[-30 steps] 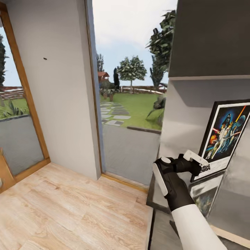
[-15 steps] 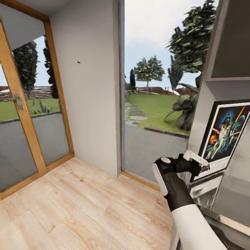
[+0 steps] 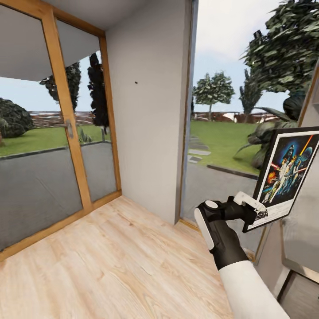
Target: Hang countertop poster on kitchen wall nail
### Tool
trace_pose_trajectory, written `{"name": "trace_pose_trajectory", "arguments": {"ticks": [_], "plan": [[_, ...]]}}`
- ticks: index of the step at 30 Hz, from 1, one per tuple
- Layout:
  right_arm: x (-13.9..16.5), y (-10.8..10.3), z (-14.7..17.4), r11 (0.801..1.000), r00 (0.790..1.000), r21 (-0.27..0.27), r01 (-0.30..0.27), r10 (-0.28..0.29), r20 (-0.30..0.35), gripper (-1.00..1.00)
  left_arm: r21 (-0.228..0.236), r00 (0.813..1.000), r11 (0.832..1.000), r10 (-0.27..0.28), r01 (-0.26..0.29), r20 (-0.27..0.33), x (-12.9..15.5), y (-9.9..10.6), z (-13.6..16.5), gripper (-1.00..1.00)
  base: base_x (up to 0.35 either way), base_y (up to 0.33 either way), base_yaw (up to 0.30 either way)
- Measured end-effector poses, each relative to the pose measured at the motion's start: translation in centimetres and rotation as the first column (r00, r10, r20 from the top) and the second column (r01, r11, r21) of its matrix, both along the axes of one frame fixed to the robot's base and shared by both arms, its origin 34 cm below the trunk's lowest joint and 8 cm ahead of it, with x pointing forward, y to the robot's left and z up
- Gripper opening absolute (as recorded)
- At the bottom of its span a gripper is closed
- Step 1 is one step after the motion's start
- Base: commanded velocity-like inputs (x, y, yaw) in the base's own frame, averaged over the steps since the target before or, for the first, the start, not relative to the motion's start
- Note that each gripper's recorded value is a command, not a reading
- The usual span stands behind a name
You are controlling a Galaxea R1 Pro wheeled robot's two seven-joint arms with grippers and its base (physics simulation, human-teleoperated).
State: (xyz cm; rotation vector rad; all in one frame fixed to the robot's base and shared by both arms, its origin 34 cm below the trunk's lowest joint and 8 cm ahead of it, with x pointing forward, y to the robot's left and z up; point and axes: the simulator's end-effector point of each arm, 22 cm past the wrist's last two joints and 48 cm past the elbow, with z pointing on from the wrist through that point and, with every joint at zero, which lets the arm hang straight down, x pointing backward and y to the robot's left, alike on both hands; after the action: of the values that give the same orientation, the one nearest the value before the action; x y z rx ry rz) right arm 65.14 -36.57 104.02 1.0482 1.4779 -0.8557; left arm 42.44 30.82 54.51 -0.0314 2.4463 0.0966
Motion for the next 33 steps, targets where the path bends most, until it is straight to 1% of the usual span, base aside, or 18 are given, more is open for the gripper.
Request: {"name": "trace_pose_trajectory", "arguments": {"ticks": [1,5,12,14,16,17,19,20,21,22,23,24,25,27,28,29,30,33], "plan": [[0.0,0.0,0.0,1.000,1.000,0.000,-0.001,0.001,0.001,-1.00,0.000,1.000,1.000,0.000,0.000,0.000,0.0,0.0,0.0,1.00,-0.099,0.289,0.277],[0.8,2.2,1.2,0.997,0.998,-0.051,-0.058,0.059,0.013,-1.00,0.001,1.000,1.000,0.001,-0.001,0.002,0.1,0.1,0.1,1.00,-0.099,0.289,0.277],[1.2,3.7,1.9,0.992,0.994,-0.081,-0.102,0.104,0.019,-1.00,0.000,1.000,1.000,0.001,-0.001,0.005,0.1,0.0,0.1,1.00,-0.055,0.195,0.176],[3.0,6.6,2.2,0.970,0.974,-0.104,-0.220,0.224,0.020,-1.00,0.000,1.000,1.000,0.001,-0.001,0.005,0.1,0.0,0.1,1.00,-0.006,0.026,0.022],[3.7,7.7,2.2,0.957,0.963,-0.114,-0.267,0.270,0.019,-1.00,0.000,1.000,1.000,0.001,-0.001,0.005,0.1,0.0,0.1,1.00,-0.004,0.015,0.013],[4.2,8.5,2.3,0.945,0.951,-0.120,-0.305,0.309,0.019,-1.00,0.000,1.000,1.000,0.001,-0.001,0.005,0.1,0.0,0.1,1.00,-0.002,0.009,0.008],[4.8,9.3,2.3,0.931,0.937,-0.125,-0.344,0.349,0.019,-1.00,0.000,1.000,1.000,0.001,-0.001,0.005,0.1,0.0,0.1,1.00,-0.001,0.006,0.005],[5.5,10.1,2.3,0.914,0.920,-0.126,-0.386,0.392,0.020,-1.00,0.000,1.000,1.000,0.001,-0.001,0.005,0.1,0.0,0.1,1.00,-0.001,0.005,0.004],[5.6,10.1,2.3,0.913,0.919,-0.127,-0.387,0.393,0.020,-1.00,0.000,1.000,1.000,0.001,-0.001,0.005,0.1,0.0,0.1,1.00,-0.001,0.002,0.002],[6.8,11.4,2.3,0.879,0.885,-0.127,-0.459,0.466,0.023,-1.00,0.000,1.000,1.000,0.001,-0.001,0.005,0.1,0.0,0.1,1.00,0.000,0.001,0.001],[8.1,13.0,2.2,0.831,0.836,-0.127,-0.541,0.548,0.025,-1.00,0.000,1.000,1.000,0.001,-0.001,0.005,0.1,0.0,0.1,1.00,0.000,0.001,0.001],[8.6,13.6,2.2,0.811,0.815,-0.128,-0.571,0.579,0.025,-1.00,0.000,1.000,1.000,0.001,-0.001,0.005,0.1,0.0,0.1,1.00,0.000,0.000,0.000],[9.3,14.9,1.9,0.767,0.771,-0.125,-0.629,0.636,0.024,-1.00,0.000,1.000,1.000,0.001,-0.001,0.005,0.1,0.0,0.1,1.00,0.000,0.000,0.000],[10.0,16.1,1.4,0.720,0.723,-0.119,-0.684,0.690,0.018,-1.00,0.000,1.000,1.000,0.001,-0.001,0.005,0.1,0.0,0.1,1.00,0.000,0.000,0.000],[10.5,17.0,0.6,0.675,0.678,-0.109,-0.730,0.735,0.013,-1.00,0.000,1.000,1.000,0.001,-0.001,0.005,0.1,0.0,0.1,1.00,0.000,0.000,0.000],[10.7,17.2,0.3,0.652,0.656,-0.108,-0.750,0.755,0.008,-1.00,0.000,1.000,1.000,0.001,-0.001,0.005,0.1,0.0,0.1,1.00,0.000,0.000,0.000],[11.2,17.5,-0.4,0.609,0.612,-0.101,-0.786,0.791,0.002,-1.00,0.000,1.000,1.000,0.001,-0.001,0.005,0.1,0.0,0.1,1.00,0.000,0.000,0.000],[11.8,18.0,-1.4,0.536,0.537,-0.082,-0.840,0.843,0.003,-1.00,0.000,1.000,1.000,0.001,-0.001,0.005,0.1,0.0,0.1,1.00,0.000,0.000,0.000]]}}
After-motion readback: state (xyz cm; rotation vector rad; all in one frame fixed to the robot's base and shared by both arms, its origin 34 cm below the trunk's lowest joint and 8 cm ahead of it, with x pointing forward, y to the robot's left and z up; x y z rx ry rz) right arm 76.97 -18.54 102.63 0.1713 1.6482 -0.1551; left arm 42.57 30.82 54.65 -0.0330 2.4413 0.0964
